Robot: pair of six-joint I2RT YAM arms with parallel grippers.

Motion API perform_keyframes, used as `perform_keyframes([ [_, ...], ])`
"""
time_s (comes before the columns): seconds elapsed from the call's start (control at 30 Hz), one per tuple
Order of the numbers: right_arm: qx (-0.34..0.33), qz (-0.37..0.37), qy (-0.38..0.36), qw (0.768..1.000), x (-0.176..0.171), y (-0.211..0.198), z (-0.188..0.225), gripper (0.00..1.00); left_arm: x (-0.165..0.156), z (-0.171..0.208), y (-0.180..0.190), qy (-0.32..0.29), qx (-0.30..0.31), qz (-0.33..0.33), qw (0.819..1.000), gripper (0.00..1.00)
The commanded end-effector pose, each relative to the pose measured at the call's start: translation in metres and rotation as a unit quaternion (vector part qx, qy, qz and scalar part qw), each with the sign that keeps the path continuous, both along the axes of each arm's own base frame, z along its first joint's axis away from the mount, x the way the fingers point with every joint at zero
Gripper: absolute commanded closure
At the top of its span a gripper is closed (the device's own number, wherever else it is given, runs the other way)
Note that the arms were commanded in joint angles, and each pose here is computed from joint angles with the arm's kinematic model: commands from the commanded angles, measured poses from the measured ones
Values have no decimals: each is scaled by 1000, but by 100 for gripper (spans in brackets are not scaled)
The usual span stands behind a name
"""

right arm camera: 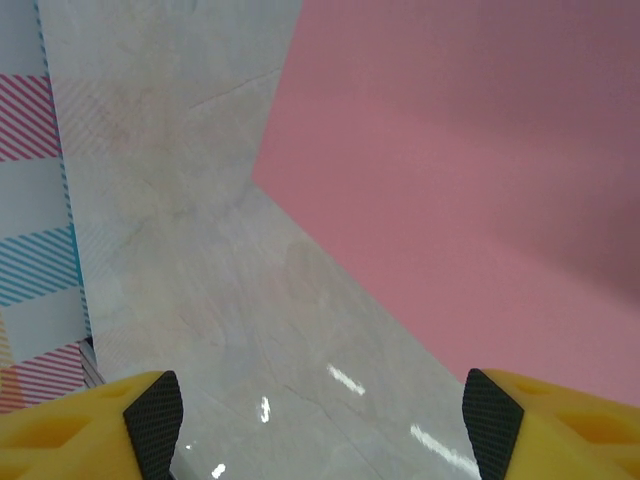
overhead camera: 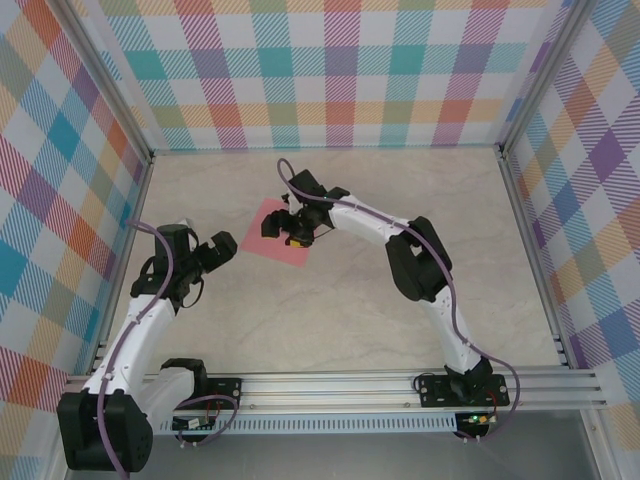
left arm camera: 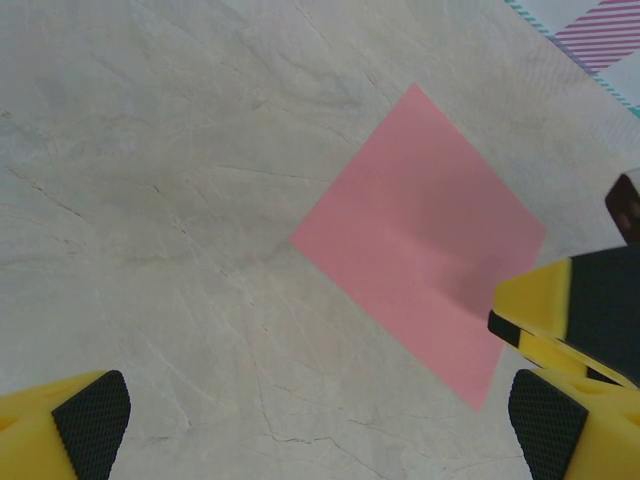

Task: Fold a paper plane with a square sheet of paper (pick it up from the middle)
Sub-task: Move the square sheet of paper to the center of the table.

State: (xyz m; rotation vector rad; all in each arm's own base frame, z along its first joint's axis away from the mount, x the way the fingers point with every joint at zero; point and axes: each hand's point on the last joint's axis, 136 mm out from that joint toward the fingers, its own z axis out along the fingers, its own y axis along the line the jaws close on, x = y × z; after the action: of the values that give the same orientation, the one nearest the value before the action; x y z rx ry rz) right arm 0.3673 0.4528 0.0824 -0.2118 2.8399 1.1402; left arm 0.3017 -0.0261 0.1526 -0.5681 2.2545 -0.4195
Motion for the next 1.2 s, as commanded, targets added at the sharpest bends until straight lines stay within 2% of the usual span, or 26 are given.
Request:
perform_keyframes([
  [0.0,-39,-4,36,999,-9,0,-20,23,-1,10,3,-10,8,0,1000,0],
  [0.23,-78,-4,59,995,-13,-9,-47,23,-1,12,0,-11,4,-9,1000,0],
  [0.4,-123,9,53,991,-26,-33,-57,23,-1,12,0,-12,8,-10,1000,0],
  [0.73,-169,45,49,983,-87,-105,-63,23,-7,10,-13,-3,-25,-35,999,0],
  [0.87,-179,45,44,982,-105,-134,-57,23,-12,8,-24,0,-59,-48,997,0],
  [1.0,-159,52,26,986,-100,-129,-28,23,-15,1,-33,8,-87,-56,995,0],
  [1.17,-128,36,0,991,-68,-99,9,23,-14,-7,-36,21,-93,-60,994,0],
])
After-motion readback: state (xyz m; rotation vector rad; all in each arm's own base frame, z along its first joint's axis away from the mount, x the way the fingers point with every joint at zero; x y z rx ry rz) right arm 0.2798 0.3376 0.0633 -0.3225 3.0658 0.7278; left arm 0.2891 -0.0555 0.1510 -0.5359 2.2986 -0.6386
